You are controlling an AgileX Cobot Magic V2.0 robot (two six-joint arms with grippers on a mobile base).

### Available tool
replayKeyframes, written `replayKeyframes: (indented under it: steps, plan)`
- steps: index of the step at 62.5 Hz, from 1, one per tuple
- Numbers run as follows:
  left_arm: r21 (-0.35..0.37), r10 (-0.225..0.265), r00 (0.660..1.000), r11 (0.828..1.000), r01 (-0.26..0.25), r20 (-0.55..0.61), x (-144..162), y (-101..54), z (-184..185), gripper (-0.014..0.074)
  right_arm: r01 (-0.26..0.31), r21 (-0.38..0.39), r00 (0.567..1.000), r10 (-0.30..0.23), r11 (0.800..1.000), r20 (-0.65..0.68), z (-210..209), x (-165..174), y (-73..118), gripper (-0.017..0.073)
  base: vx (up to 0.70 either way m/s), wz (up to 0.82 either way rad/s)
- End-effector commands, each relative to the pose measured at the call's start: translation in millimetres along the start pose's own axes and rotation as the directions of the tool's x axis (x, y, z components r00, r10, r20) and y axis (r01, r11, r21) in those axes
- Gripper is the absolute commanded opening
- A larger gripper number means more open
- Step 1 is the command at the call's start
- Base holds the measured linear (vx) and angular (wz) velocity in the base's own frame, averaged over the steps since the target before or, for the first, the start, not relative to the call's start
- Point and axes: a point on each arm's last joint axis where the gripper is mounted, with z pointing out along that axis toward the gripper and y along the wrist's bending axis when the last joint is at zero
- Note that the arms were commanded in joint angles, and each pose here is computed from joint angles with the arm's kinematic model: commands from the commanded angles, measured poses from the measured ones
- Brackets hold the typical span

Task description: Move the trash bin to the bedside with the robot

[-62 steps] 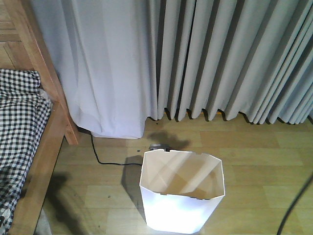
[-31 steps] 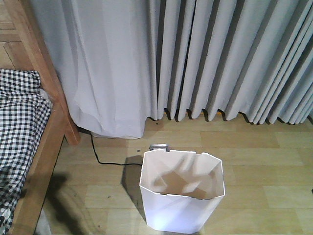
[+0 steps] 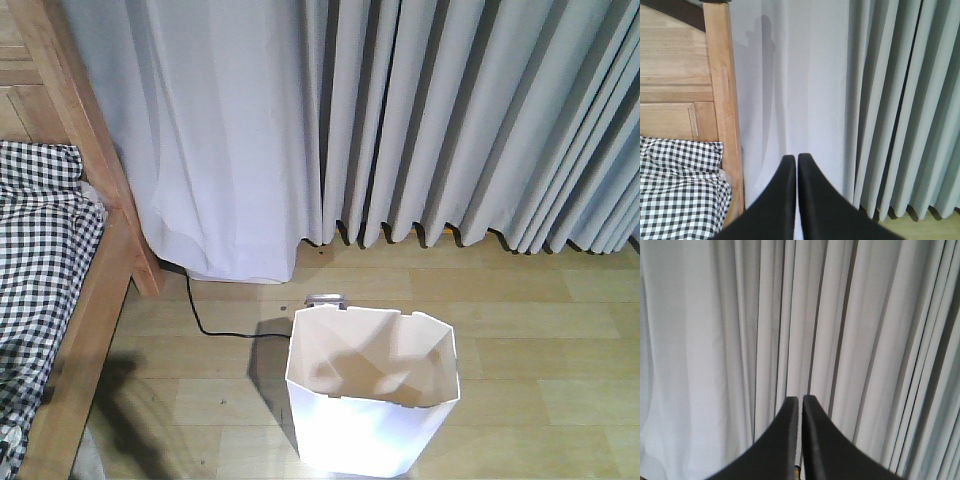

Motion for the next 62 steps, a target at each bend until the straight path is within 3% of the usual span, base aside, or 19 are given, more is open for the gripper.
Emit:
replayKeyframes:
  steps: [1,35,47,62]
  plan:
    - [0.009,-0.013,0.998,1.000,0.012,0.060,2,-0.1,1,-0.0006,-0.012,0.033,0.996,0.009,0.999,0.086,-1,-15,-3.3,-0.0006,0.00,0.00]
    - [0.009,-0.013,0.998,1.000,0.012,0.060,2,-0.1,1,-0.0006,-0.002,0.048,0.998,0.000,0.999,0.056,0,-4,-4.3,-0.0006,0.00,0.00]
    - [0.009,-0.013,0.998,1.000,0.012,0.060,2,-0.1,1,-0.0006,-0.094,0.099,0.992,0.084,0.991,0.097,1,30,-8.3,-0.0006,0.00,0.00]
    - [0.009,-0.013,0.998,1.000,0.012,0.060,2,-0.1,1,-0.0006,-0.002,0.098,0.986,-0.015,0.995,0.166,-1,59,-5.6,-0.0006,0.00,0.00]
